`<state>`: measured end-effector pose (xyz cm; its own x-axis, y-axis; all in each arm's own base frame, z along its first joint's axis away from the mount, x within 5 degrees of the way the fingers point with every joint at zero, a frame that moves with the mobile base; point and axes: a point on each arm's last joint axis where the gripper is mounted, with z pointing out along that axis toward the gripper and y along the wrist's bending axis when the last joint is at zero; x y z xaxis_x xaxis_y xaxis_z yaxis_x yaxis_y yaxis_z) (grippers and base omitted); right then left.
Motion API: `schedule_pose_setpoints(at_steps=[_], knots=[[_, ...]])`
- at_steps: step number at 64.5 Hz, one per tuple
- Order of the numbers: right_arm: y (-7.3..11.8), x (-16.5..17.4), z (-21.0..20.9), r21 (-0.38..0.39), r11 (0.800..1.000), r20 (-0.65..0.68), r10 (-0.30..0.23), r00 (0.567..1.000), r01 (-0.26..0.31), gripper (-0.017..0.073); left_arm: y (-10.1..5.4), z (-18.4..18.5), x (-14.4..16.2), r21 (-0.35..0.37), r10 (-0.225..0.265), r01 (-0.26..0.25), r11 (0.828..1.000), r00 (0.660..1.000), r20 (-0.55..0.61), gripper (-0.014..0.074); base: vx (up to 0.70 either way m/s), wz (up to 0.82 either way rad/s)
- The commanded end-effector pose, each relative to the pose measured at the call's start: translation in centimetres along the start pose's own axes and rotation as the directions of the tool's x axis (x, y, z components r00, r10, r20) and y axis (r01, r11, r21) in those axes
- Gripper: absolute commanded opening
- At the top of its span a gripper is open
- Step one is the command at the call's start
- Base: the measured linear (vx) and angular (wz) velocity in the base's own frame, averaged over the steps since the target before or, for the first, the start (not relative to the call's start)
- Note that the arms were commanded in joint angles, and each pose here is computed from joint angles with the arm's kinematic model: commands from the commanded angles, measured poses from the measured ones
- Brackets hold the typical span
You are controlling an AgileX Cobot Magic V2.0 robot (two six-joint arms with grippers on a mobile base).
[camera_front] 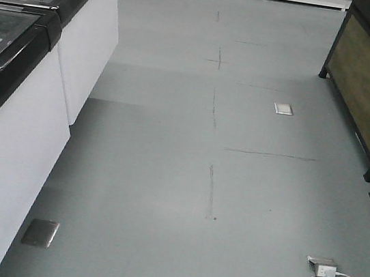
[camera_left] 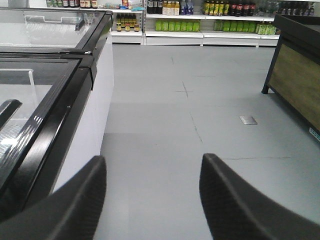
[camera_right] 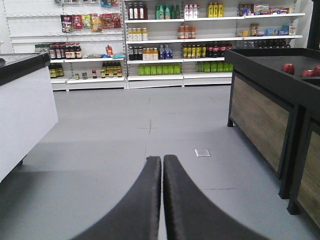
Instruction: Left arm holds basket, right arm returns cookies
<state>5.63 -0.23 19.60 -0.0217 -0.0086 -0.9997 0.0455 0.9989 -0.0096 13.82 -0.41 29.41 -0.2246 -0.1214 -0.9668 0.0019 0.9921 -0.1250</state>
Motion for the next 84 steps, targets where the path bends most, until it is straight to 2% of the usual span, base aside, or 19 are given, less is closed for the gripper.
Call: schedule_pose_setpoints(at_steps=[1,5,10,17,24,30,34,37,43,50,51,54,60,61,64,75,84], knots=[[-0.1,-0.6,-0.1,0.013,1.0,0.082,-0.011,0.997,0.01,-0.0008,-0.2,-0.2,-2.0,0.022,-0.111,0.11,0.994,0.989,0.099,0.0398,0.0,0.0],[-0.1,-0.6,-0.1,0.013,1.0,0.082,-0.011,0.997,0.01,-0.0008,-0.3,-0.3,-2.6,0.029,-0.226,0.224,0.974,0.971,0.08,0.0388,0.0,0.0],[-0.1,-0.6,-0.1,0.013,1.0,0.082,-0.011,0.997,0.01,-0.0008,-0.5,-0.3,-4.0,0.034,-0.316,0.314,0.949,0.946,0.068,0.0375,0.0,0.0],[-0.1,-0.6,-0.1,0.013,1.0,0.082,-0.011,0.997,0.01,-0.0008,-0.3,0.3,-6.3,-0.013,-0.367,0.367,0.93,0.93,0.032,0.0364,0.0,0.0],[-0.1,-0.6,-0.1,0.013,1.0,0.082,-0.011,0.997,0.01,-0.0008,0.7,1.4,-7.7,-0.129,-0.403,0.395,0.91,0.914,-0.046,0.0365,0.0,0.0],[-0.1,-0.6,-0.1,0.013,1.0,0.082,-0.011,0.997,0.01,-0.0008,2.2,2.5,-8.4,-0.239,-0.448,0.416,0.877,0.889,-0.097,0.0365,0.0,0.0],[-0.1,-0.6,-0.1,0.013,1.0,0.082,-0.011,0.997,0.01,-0.0008,3.3,2.8,-8.9,-0.297,-0.503,0.457,0.839,0.858,-0.103,0.0365,0.0,0.0],[-0.1,-0.6,-0.1,0.013,1.0,0.082,-0.011,0.997,0.01,-0.0008,4.1,3.1,-9.1,-0.328,-0.562,0.506,0.797,0.821,-0.099,0.0365,0.0,0.0],[-0.1,-0.6,-0.1,0.013,1.0,0.082,-0.011,0.997,0.01,-0.0008,5.2,3.2,-9.8,-0.333,-0.644,0.59,0.736,0.762,-0.073,0.0365,0.0,0.0],[-0.1,-0.6,-0.1,0.013,1.0,0.082,-0.011,0.997,0.01,-0.0008,6.6,2.7,-11.6,-0.299,-0.685,0.65,0.698,0.728,-0.017,0.0365,0.0,0.0],[-0.1,-0.6,-0.1,0.013,1.0,0.082,-0.011,0.997,0.01,-0.0008,6.8,2.6,-11.9,-0.287,-0.697,0.666,0.688,0.717,-0.009,0.0365,0.0,0.0],[-0.1,-0.6,-0.1,0.013,1.0,0.082,-0.011,0.997,0.01,-0.0008,7.4,2.2,-12.7,-0.273,-0.704,0.68,0.681,0.71,0.013,0.0365,0.0,0.0],[-0.1,-0.6,-0.1,0.013,1.0,0.082,-0.011,0.997,0.01,-0.0008,8.8,1.1,-14.2,-0.25,-0.739,0.727,0.64,0.671,0.059,0.0365,0.0,0.0],[-0.1,-0.6,-0.1,0.013,1.0,0.082,-0.011,0.997,0.01,-0.0008,9.2,0.8,-14.5,-0.245,-0.75,0.74,0.626,0.657,0.068,0.0365,0.0,0.0],[-0.1,-0.6,-0.1,0.013,1.0,0.082,-0.011,0.997,0.01,-0.0008,10.1,0.2,-15.1,-0.238,-0.762,0.757,0.609,0.641,0.088,0.0367,0.0,0.0],[-0.1,-0.6,-0.1,0.013,1.0,0.082,-0.011,0.997,0.01,-0.0008,12.5,-1.4,-17.3,-0.151,-0.789,0.799,0.581,0.599,0.135,0.0386,0.0,0.0],[-0.1,-0.6,-0.1,0.013,1.0,0.082,-0.011,0.997,0.01,-0.0008,14.5,-1.7,-17.1,-0.179,-0.796,0.815,0.551,0.578,0.182,0.0459,0.0,0.0]])
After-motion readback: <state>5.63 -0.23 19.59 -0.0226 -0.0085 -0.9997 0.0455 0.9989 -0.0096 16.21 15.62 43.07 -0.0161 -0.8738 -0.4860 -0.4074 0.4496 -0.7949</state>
